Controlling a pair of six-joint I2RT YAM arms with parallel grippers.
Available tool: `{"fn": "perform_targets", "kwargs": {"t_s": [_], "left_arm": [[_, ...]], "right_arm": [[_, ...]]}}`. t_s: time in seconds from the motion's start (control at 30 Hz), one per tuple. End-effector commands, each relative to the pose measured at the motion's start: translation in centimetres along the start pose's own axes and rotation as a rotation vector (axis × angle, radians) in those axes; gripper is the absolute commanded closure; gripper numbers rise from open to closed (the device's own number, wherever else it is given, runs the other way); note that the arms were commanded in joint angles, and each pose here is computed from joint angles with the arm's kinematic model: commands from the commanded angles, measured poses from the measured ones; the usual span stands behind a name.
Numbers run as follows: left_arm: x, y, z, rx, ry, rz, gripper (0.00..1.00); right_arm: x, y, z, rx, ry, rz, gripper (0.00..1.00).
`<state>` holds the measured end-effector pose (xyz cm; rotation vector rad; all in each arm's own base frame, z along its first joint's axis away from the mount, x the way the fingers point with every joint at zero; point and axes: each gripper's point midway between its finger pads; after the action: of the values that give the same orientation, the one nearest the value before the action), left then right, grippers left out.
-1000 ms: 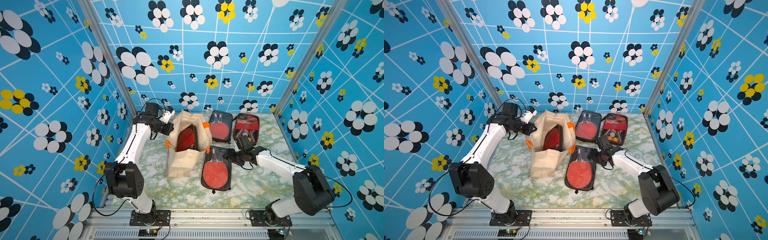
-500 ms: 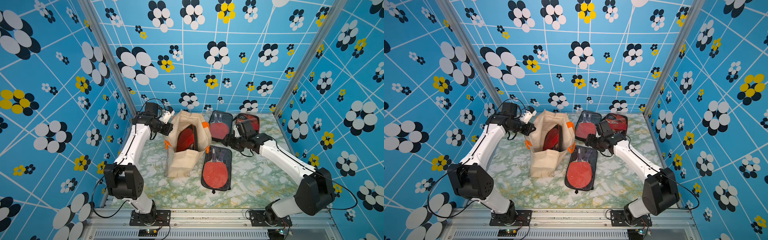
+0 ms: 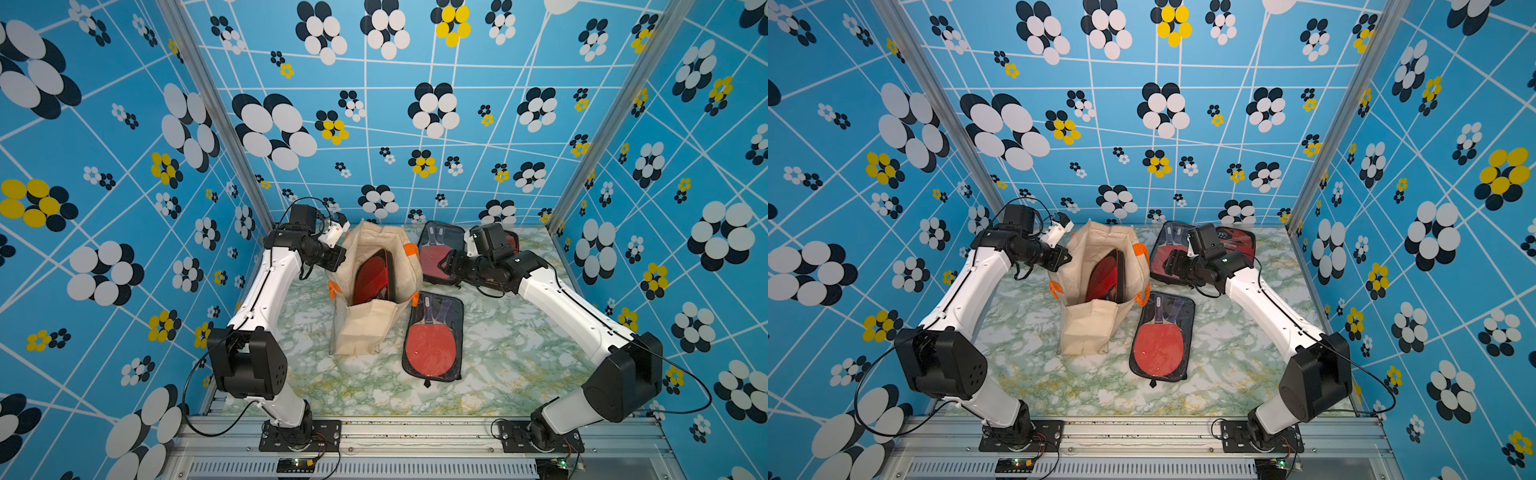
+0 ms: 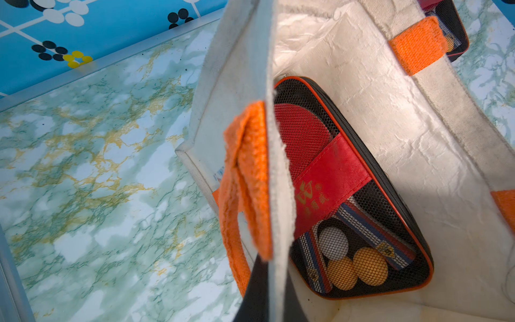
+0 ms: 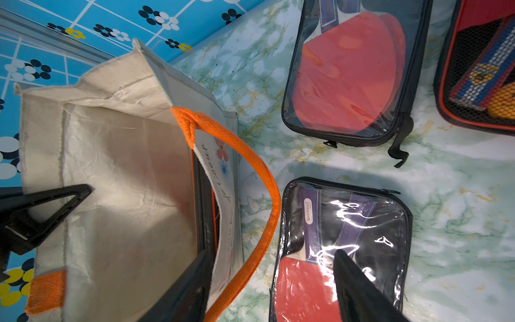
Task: Remove the ping pong set from the canvas bag
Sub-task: Place the ping pong set at the center of the board, then pick up the ping pong set from the canvas bag.
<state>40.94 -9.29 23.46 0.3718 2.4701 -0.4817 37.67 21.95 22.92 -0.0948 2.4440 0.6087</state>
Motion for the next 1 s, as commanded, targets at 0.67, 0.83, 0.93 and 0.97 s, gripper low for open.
{"fn": "perform_targets", "kwargs": {"t_s": [0.67, 0.83, 0.93, 0.97], "left_arm": [[-0.9, -3.0, -1.9, 0.023, -0.031, 0.118, 1.00], [-0.8, -3.3, -1.7, 0.026, -0.027, 0.126, 1.00], [-0.8, -3.4, -1.6, 0.029, -0.022, 0.129, 1.00], [-0.8, -3.5, -1.6, 0.030, -0.023, 0.130, 1.00]], "right_arm": [[-3.8, 10.1, 1.0, -0.156, -0.033, -0.137, 0.29], [-3.1, 11.7, 2.7, -0.173, 0.001, -0.164, 0.29], [-2.4, 12.2, 3.9, -0.159, 0.029, -0.183, 0.29], [-2.2, 12.3, 4.2, -0.150, 0.039, -0.189, 0.29]]}}
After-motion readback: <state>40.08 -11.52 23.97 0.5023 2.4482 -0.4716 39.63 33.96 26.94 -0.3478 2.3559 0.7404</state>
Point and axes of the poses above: each gripper's point midway between its finger pads, its own z axis out along the fingers, its own y axis along the line the jaws close on, x = y × z, and after that the axes turned 13 degrees about -z, right-handed
